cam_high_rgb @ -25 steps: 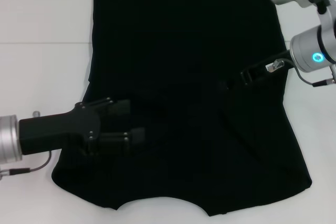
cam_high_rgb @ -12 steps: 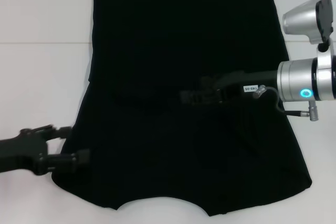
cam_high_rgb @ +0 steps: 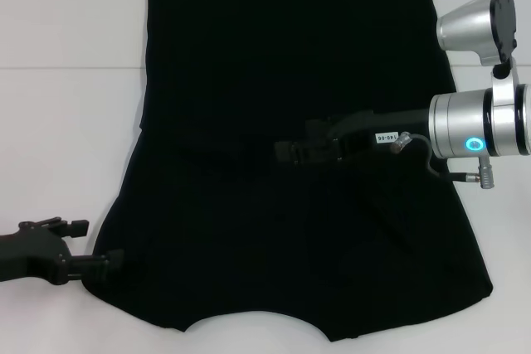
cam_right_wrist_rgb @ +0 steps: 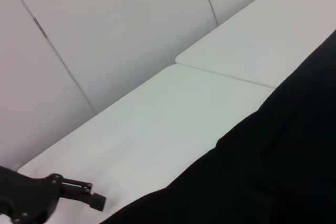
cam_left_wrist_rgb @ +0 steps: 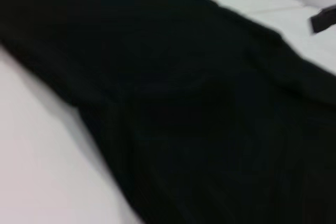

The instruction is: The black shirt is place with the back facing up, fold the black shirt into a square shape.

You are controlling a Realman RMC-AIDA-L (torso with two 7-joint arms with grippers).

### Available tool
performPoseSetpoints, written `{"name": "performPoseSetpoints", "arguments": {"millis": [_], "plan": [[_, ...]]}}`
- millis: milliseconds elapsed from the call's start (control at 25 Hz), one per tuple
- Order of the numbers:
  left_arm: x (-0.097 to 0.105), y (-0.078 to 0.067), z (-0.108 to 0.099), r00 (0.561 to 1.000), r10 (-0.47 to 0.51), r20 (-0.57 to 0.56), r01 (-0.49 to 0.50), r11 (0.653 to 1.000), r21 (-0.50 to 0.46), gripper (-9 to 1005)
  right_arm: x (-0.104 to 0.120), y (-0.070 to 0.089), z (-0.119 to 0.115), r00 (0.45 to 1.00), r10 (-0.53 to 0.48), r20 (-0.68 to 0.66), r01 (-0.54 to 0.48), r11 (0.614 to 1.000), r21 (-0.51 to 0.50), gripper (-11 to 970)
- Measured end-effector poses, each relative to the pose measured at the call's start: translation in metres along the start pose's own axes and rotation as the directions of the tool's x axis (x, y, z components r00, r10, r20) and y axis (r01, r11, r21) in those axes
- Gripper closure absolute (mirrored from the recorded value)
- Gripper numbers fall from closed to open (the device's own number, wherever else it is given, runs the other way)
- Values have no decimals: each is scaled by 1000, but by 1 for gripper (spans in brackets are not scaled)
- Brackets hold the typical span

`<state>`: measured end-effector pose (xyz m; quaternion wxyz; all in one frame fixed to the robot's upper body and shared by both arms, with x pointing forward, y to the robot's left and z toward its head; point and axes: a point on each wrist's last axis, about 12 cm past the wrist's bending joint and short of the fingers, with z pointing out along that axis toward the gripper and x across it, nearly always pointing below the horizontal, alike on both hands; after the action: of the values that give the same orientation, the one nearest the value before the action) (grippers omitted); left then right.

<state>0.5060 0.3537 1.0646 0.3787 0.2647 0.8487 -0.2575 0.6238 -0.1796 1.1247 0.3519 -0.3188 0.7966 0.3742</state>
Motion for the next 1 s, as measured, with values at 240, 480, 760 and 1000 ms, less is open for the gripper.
{"name": "performPoseSetpoints", "arguments": {"millis": [240,480,760,1000], "plan": [[0,-1,11,999,-6,-32,6,1000,6,213,0,-1,-2,1000,0,-1,0,1000,0,17],[0,-2,12,998,-12,-60,13,1000,10,219,-1,-1,-4,1000,0,5,0,1000,-3,18],[1,-2,12,998,-15,-60,16,1000,13,271,-3,-1,-4,1000,-4,6,4,1000,-2,19],[1,-2,12,998,-18,-66,19,1000,10,501,-3,-1,-5,1000,-5,5,5,1000,-2,20]]}}
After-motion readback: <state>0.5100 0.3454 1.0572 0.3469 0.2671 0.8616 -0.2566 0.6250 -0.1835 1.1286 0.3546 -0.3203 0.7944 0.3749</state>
